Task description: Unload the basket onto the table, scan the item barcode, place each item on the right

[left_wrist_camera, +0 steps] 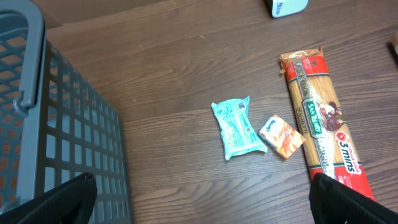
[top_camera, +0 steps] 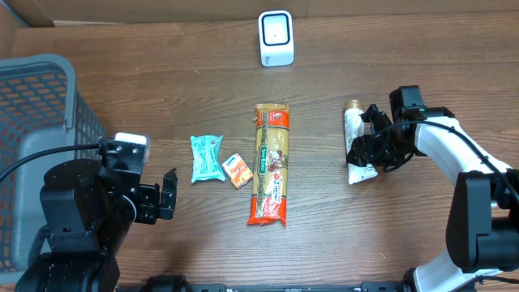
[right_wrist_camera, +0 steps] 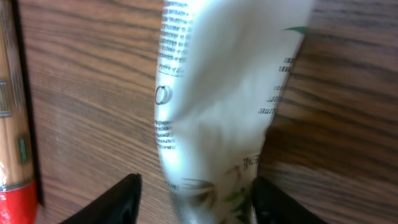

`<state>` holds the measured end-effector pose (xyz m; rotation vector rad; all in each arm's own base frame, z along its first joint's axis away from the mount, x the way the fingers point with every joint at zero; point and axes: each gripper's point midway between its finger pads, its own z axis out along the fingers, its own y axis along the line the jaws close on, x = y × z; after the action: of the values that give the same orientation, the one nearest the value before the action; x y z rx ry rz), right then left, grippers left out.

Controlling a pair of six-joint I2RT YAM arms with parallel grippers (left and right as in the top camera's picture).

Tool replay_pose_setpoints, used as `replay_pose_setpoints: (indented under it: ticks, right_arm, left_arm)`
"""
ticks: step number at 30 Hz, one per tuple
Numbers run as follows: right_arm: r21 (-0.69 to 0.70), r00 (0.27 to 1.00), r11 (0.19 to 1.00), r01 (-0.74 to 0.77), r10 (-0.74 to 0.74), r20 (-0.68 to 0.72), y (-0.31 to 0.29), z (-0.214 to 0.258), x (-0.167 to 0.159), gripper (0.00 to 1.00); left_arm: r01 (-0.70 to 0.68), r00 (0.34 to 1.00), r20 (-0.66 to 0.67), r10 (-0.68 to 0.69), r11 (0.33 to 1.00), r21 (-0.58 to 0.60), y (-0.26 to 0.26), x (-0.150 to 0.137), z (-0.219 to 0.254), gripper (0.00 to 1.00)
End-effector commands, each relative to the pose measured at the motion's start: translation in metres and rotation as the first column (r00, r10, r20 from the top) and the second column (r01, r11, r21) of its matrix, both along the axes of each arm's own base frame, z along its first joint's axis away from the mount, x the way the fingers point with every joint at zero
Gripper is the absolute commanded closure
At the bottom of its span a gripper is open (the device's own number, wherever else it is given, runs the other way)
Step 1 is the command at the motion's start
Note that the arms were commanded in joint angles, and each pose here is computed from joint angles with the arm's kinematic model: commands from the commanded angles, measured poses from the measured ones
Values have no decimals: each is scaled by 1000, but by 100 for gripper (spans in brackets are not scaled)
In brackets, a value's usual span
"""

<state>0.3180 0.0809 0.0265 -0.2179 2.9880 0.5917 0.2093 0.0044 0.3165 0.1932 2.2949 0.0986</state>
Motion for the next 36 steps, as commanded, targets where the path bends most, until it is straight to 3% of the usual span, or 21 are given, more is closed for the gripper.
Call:
replay_pose_setpoints:
  ticks: [1,5,6,8,21,22,25,26,32,36]
  right_arm:
    - [35,1000,999,17,-16,-17,4,-1,-4,51]
    - [52,1000,998,22,-21,-21,7,0,-4,76]
    - [69,1000,997,21,-19,-21,9,1,-4,89]
    - [97,999,995,28,-25,-23,14,4,-3,96]
    - [172,999,984,52,-48,-23,24,11,1,96]
    - [172,999,984,51,-48,-23,25,11,1,91]
    - [168,999,985,51,-49,-17,24,10,2,45]
    - [164,999,985,52,-50,-16,23,10,2,40]
    - [42,984,984,171,-169,-50,4,-2,4,38]
    - [56,976,976,209,-205,-71,6,-6,2,38]
  left_arm:
    - [4,1000,5,-4,1000,23,2,0,1,0]
    - [4,1000,5,-4,1000,23,2,0,1,0]
    - [4,1000,5,-4,1000,23,2,0,1,0]
    - [4,1000,5,-4,1000,23,2,0,1,0]
    - [4,1000,5,-4,1000,23,2,0,1,0]
    - [4,1000,5,-4,1000,23,2,0,1,0]
    - [4,1000,5,-4,1000,23,2,0,1,0]
    - [4,1000,5,-4,1000,23,2,0,1,0]
    - [4,1000,5,-4,1000,23,2,0,1,0]
    - [4,1000,5,-4,1000,23,2,0,1,0]
